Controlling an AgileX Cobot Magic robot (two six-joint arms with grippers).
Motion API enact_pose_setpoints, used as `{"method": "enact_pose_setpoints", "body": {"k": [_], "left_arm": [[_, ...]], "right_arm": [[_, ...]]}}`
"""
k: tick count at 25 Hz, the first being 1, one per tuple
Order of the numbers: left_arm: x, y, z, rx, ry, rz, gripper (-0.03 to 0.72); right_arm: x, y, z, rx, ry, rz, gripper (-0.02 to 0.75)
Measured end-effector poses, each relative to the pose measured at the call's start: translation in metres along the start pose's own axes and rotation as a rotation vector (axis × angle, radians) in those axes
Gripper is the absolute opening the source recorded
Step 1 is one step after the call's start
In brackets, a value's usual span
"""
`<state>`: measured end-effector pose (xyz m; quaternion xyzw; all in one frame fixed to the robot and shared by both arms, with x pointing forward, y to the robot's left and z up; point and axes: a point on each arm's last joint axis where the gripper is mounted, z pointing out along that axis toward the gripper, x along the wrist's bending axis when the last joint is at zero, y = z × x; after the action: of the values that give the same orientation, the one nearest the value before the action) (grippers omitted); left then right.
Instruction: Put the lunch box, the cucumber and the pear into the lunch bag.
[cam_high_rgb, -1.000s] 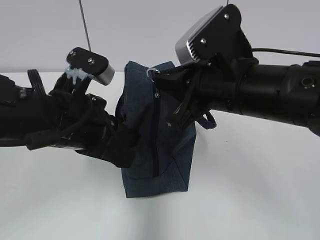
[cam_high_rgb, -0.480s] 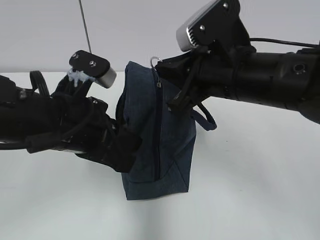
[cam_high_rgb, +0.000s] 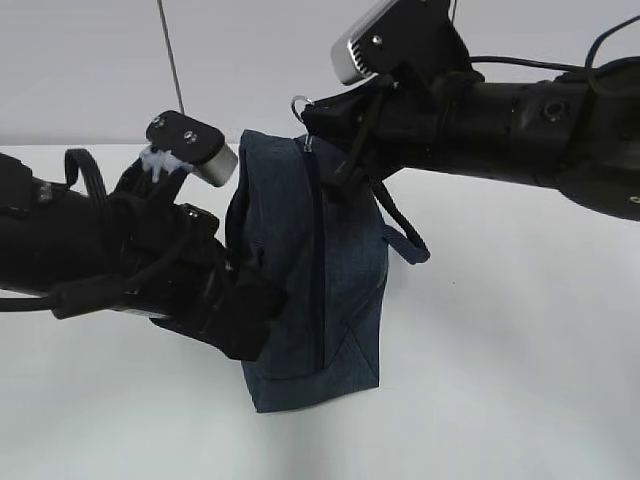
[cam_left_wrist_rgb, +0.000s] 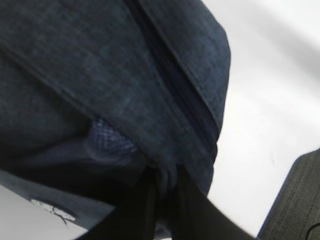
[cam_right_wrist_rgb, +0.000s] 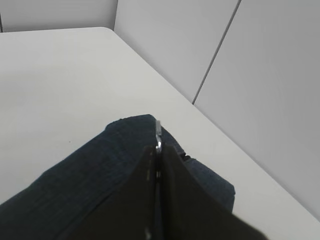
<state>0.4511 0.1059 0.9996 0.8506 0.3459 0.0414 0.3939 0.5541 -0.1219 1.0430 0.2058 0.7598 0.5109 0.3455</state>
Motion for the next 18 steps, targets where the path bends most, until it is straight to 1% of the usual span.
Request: {"method": "enact_pose_setpoints", "body": {"k": [4, 12, 18], "left_arm": [[-0.002, -0.001, 0.000, 0.013, -0.020, 0.001, 0.003], [-0.008, -0.001, -0.008, 0.018, -0.057, 0.016, 0.003], [-0.011, -0.002, -0.012, 0.042, -0.086, 0.039, 0.003]], "right_arm": [[-0.010, -0.003, 0.010, 0.007, -0.012, -0.009, 0.000], [-0.042, -0.017, 0.026, 0.037, -0.057, -0.019, 0.000], [-0.054, -0.030, 0.035, 0.077, -0.071, -0.021, 0.000]]}}
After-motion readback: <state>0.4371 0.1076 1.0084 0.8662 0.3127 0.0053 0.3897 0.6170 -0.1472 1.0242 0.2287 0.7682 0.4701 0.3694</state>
